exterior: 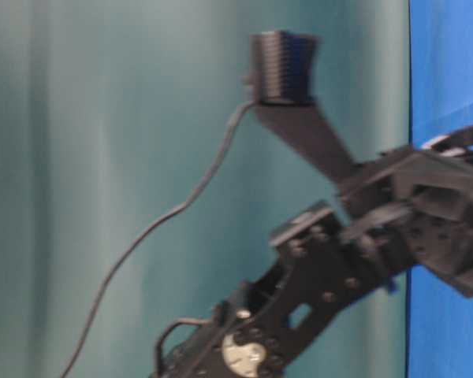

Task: Handover the blue block to the right arm after grasping it with the left arm, then place it in the designated position.
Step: 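Descend the left gripper around the blue cube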

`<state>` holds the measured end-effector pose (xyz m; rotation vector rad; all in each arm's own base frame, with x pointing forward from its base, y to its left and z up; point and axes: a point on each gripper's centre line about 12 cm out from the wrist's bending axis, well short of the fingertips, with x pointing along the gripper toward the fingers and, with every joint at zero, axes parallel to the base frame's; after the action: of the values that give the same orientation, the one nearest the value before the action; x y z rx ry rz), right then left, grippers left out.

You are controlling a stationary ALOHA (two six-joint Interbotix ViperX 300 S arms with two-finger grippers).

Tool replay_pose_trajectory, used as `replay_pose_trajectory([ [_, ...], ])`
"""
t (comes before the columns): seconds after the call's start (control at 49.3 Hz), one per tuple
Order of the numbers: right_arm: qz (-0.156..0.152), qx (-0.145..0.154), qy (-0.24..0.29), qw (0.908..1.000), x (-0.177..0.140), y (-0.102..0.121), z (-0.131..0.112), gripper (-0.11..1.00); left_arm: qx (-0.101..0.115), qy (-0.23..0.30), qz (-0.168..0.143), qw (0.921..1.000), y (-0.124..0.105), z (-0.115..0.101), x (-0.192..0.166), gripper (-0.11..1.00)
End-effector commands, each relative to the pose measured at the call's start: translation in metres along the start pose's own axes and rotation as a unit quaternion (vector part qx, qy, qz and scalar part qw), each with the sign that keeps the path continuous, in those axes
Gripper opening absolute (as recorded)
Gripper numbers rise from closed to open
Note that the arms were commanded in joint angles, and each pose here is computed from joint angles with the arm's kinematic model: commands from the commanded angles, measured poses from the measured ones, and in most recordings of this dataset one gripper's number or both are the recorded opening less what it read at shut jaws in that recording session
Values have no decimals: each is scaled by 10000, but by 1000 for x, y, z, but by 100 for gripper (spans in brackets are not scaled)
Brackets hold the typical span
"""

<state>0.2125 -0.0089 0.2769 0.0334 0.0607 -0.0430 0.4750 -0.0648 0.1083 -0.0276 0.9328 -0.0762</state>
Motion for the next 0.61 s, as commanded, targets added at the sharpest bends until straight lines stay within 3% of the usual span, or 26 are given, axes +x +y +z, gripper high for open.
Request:
replay_pose_trajectory([
  [0.0,-14,8,-93,10000,3,0,8,97,7,-175,-19,9998,-1,8,-4,92],
  [0.426,-23,9,-54,10000,4,-1,6,97,16,-151,-33,9999,-4,7,-1,89],
  [0.487,-23,9,-39,10000,4,-1,5,97,48,-81,-41,9999,-6,6,0,81],
  [0.588,-31,9,-55,10000,4,-1,6,97,40,3,-31,10000,-6,5,0,54],
])
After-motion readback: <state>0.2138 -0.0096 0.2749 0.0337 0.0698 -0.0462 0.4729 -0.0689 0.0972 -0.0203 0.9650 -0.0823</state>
